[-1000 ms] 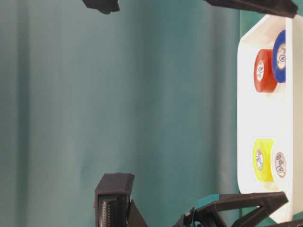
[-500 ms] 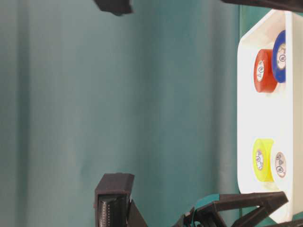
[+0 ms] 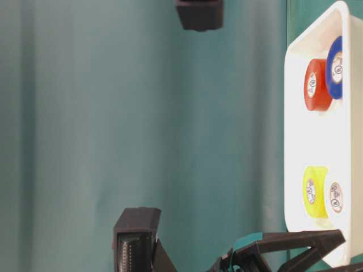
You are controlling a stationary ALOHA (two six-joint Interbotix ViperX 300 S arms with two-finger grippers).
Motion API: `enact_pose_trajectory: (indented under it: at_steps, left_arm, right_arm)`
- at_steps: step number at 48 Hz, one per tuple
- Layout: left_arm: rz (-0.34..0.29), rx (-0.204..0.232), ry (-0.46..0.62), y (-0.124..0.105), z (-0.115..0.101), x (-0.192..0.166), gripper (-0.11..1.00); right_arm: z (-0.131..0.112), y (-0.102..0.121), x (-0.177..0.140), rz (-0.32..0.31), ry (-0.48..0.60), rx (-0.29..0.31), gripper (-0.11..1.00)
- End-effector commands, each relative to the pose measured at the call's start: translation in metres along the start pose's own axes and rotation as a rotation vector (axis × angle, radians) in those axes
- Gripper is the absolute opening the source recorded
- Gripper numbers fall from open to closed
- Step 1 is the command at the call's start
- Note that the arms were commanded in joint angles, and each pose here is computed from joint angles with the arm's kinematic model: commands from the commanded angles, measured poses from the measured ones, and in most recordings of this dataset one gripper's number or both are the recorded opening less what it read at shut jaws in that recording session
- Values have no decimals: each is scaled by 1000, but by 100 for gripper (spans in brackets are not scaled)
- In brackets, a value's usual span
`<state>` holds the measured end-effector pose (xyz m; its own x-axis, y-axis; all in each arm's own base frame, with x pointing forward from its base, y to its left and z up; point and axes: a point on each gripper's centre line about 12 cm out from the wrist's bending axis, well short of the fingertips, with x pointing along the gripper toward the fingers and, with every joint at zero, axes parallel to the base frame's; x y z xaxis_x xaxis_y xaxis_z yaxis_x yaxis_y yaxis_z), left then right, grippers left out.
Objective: Put the tape alternately from left to right into the white case.
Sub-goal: 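Lower the right gripper onto the teal roll and grasp its rim, then lift the teal roll and place it in the tray's top middle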
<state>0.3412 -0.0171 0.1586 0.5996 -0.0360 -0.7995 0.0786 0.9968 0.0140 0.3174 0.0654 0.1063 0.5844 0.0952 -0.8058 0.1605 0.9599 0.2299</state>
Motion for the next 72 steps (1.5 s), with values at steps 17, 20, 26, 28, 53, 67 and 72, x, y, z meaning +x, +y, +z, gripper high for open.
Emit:
enact_pose_trajectory:
  at_steps: [17, 20, 26, 28, 53, 67, 72]
  left_arm:
    - [-3, 2, -37, -2, 10, -6, 71]
    - [-3, 2, -40, -2, 11, -7, 71]
    - [-3, 2, -38, -2, 10, -6, 71]
    - [-3, 1, -40, -2, 11, -7, 71]
    - [-8, 8, -39, -5, 11, -7, 71]
    - [-10, 11, -40, -6, 11, -8, 71]
    - [-10, 11, -40, -6, 11, -8, 71]
  right_arm:
    - [9, 7, 11, 6, -4, -5, 87]
    - [11, 7, 11, 7, -7, -5, 85]
    - [16, 9, 9, 7, -16, -6, 61]
    - [18, 10, 8, 9, -22, -7, 49]
    - [41, 19, -28, 61, -135, -6, 29]
    - [50, 23, -46, 87, -189, -5, 29]
    - [51, 24, -48, 88, -193, -5, 29]
